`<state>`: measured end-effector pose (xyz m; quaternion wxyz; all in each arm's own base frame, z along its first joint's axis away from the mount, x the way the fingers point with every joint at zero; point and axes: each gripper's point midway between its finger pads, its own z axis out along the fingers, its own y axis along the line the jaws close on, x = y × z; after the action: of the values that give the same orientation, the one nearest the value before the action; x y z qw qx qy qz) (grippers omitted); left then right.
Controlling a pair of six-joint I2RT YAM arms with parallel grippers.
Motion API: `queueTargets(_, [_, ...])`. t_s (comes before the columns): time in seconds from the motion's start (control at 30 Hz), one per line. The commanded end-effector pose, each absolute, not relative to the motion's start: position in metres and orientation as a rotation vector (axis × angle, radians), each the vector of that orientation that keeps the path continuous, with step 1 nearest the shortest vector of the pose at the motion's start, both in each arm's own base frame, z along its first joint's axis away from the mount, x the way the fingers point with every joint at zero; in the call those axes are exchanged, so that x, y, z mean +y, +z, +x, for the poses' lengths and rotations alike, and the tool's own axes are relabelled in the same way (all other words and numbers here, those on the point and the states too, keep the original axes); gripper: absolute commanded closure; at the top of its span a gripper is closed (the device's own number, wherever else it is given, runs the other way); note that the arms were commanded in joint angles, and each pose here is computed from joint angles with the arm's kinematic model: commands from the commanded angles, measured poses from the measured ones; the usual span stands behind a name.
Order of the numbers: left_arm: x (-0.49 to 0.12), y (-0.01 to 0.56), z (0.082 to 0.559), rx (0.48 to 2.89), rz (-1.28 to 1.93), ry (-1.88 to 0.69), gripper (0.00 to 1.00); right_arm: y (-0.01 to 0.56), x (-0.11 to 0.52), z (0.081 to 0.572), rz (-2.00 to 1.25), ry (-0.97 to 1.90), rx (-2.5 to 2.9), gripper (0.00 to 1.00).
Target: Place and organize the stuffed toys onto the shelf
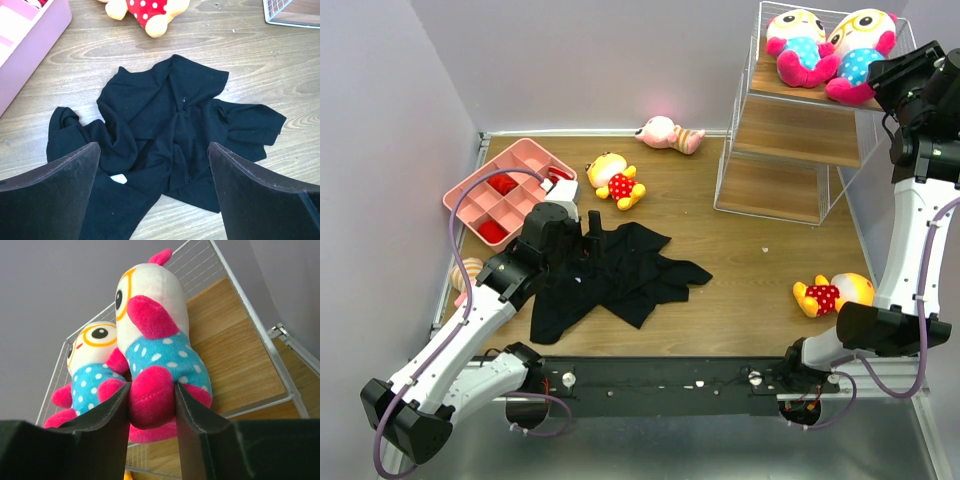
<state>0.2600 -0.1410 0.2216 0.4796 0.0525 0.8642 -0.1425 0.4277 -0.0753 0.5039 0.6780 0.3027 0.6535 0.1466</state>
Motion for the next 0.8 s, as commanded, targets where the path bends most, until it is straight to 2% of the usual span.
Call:
queueTargets(0.0, [-0.146, 0.224, 0.26, 2.09, 0.156, -0.371, 0.01, 0.497, -0.076, 0.437, 0.69, 0.362, 1.481, 0.51])
queueTargets(0.33, [-0.147, 0.225, 0.26, 2.086, 0.158, -0.382, 0.01, 0.523, -0.093, 0.399, 0.748, 0.232, 1.414, 0.31])
queueTargets(0.57, [-0.148, 0.224, 0.26, 2.088, 0.159, -0.381, 0.01, 0.524, -0.099, 0.375, 0.772, 0.148, 1.424, 0.25])
queueTargets(0.77, [-0.149, 0.222, 0.26, 2.095, 0.163, -0.382, 0.01, 0.514, -0.093, 0.359, 0.743, 0.132, 1.468, 0.27])
